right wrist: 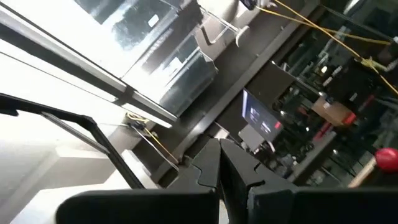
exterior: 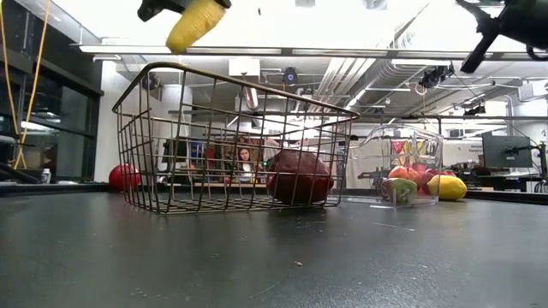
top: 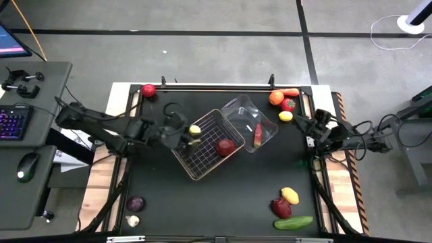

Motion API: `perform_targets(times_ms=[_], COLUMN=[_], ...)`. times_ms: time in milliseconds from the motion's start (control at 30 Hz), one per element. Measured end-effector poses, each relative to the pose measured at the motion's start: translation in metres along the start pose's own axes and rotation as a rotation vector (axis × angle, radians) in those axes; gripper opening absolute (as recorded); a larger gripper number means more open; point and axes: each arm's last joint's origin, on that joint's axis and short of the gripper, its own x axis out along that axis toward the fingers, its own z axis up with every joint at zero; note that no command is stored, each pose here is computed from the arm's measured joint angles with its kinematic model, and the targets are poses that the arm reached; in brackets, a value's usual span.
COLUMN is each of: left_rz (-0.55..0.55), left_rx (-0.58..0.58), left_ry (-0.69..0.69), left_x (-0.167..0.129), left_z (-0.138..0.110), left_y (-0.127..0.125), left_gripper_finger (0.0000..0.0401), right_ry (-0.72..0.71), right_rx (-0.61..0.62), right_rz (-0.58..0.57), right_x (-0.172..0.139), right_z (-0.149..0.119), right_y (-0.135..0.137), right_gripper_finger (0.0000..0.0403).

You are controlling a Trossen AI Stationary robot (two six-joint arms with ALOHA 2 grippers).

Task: Sort produce into baskets
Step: Put the corn into the gold wire basket

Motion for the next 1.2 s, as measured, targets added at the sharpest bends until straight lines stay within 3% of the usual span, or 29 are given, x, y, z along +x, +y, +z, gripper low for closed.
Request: perform_targets(times_ms=[167,300,567,767,1033,1200], left_rz=[-0.046,-0.062,-0.051,-0.098,-0.18,-0.175], left_rx=[0.071,0.117,0.17,0.097,-0.002,-0.021], left_ry=[0.021,0.053,0.114,0.092,0.045,0.122], left_x=[0.029,0.05,0.072,0.083,0.087,0.093], left_z=[0.0,-0.006,-0.018,-0.042,-0.054,-0.055], left_y=[-0.01,-0.016,-0.017,-0.005,0.009,0.017], left_gripper_finger=[0.0148,0.0144,0.0147,0.0147,0.0148,0.0148], right_ry=[-0.001,0.098,0.473,0.617,0.685,0.701], right_rx=[-0.107,-0.239,-0.522,-0.682,-0.67,-0.608], right_rz=[0.003,-0.045,-0.319,-0.53,-0.652,-0.863], right_x=[0.023,0.057,0.121,0.144,0.149,0.142], right_z=[0.017,0.026,0.029,0.044,0.05,0.042], right_y=[0.025,0.048,0.074,0.092,0.098,0.085], right_gripper_finger=[0.0,0.0,0.0002,0.003,0.0097,0.014])
